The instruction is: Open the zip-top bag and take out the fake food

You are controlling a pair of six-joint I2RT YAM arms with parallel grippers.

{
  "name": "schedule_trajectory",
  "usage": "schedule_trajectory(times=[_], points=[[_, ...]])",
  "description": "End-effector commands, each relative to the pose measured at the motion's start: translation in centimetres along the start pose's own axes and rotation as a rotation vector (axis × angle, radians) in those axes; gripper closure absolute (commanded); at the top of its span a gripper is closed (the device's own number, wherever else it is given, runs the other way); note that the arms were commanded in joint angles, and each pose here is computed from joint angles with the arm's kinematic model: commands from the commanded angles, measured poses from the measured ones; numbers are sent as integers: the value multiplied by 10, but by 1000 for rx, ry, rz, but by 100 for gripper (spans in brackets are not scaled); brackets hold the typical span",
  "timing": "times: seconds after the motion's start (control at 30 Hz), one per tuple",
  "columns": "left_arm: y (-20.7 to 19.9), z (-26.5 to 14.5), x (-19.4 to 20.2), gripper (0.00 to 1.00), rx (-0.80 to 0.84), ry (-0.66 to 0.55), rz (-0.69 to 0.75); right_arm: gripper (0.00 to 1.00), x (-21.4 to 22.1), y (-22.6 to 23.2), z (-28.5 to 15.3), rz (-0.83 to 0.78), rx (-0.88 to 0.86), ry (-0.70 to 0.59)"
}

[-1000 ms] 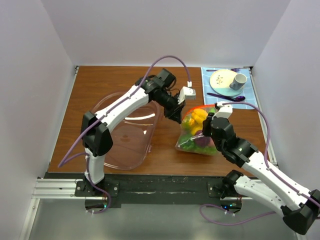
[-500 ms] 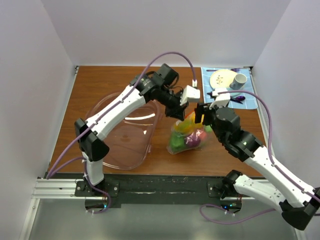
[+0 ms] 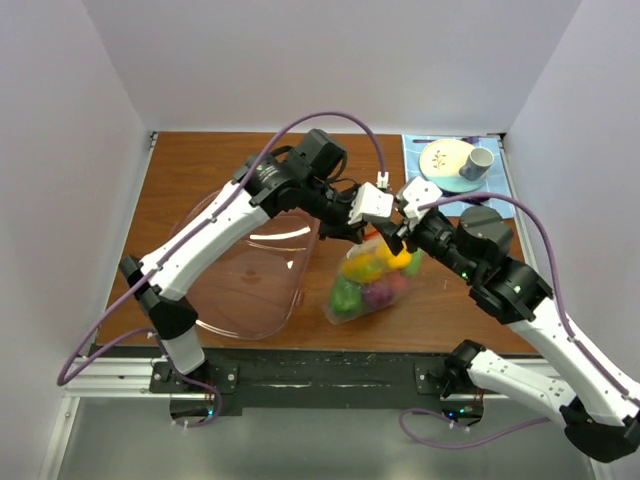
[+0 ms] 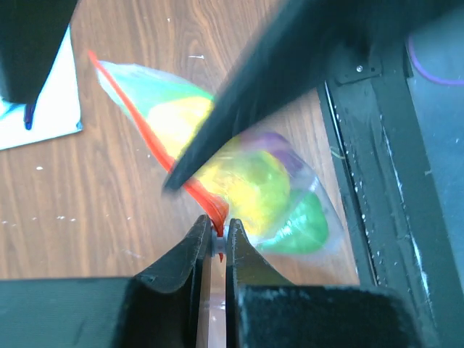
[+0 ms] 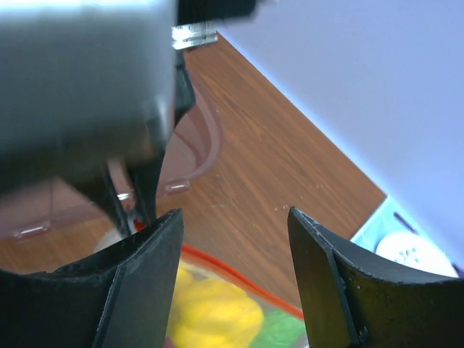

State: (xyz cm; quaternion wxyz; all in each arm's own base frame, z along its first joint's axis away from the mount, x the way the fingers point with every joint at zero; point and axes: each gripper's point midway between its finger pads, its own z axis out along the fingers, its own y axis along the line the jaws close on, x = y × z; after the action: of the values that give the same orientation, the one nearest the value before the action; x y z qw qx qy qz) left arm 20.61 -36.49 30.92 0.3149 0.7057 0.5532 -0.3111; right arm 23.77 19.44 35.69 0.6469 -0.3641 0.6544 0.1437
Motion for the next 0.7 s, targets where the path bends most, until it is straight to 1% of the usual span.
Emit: schedule_trajectory(times=[0.0, 0.03, 0.07, 0.13, 0.23, 0.37, 0.43, 0.57, 0.67], points=[[-7, -25, -13, 100, -59, -48, 155, 36, -24, 13, -26, -84, -114, -56], [-10, -33, -19, 100, -75, -70, 199, 34, -23, 16, -30, -89, -136, -46], [-15, -33, -18, 100, -61, -81, 218, 32, -23, 19, -37, -95, -159, -26], [-21, -40, -25, 100, -54, -108, 271, 29, -24, 26, -45, -97, -201, -28], [-32, -40, -31, 100, -1, -153, 288, 27, -20, 37, -51, -91, -256, -31], [-46, -43, -44, 100, 69, -213, 310, 27, -2, 55, -46, -87, -362, 39], [-51, -48, -49, 100, 83, -231, 349, 28, 4, 55, -41, -97, -366, 61], [-61, -55, -52, 100, 102, -250, 369, 28, -15, 53, -41, -135, -376, 10], [-64, -60, -51, 100, 98, -241, 383, 28, -20, 53, -39, -152, -396, 10]])
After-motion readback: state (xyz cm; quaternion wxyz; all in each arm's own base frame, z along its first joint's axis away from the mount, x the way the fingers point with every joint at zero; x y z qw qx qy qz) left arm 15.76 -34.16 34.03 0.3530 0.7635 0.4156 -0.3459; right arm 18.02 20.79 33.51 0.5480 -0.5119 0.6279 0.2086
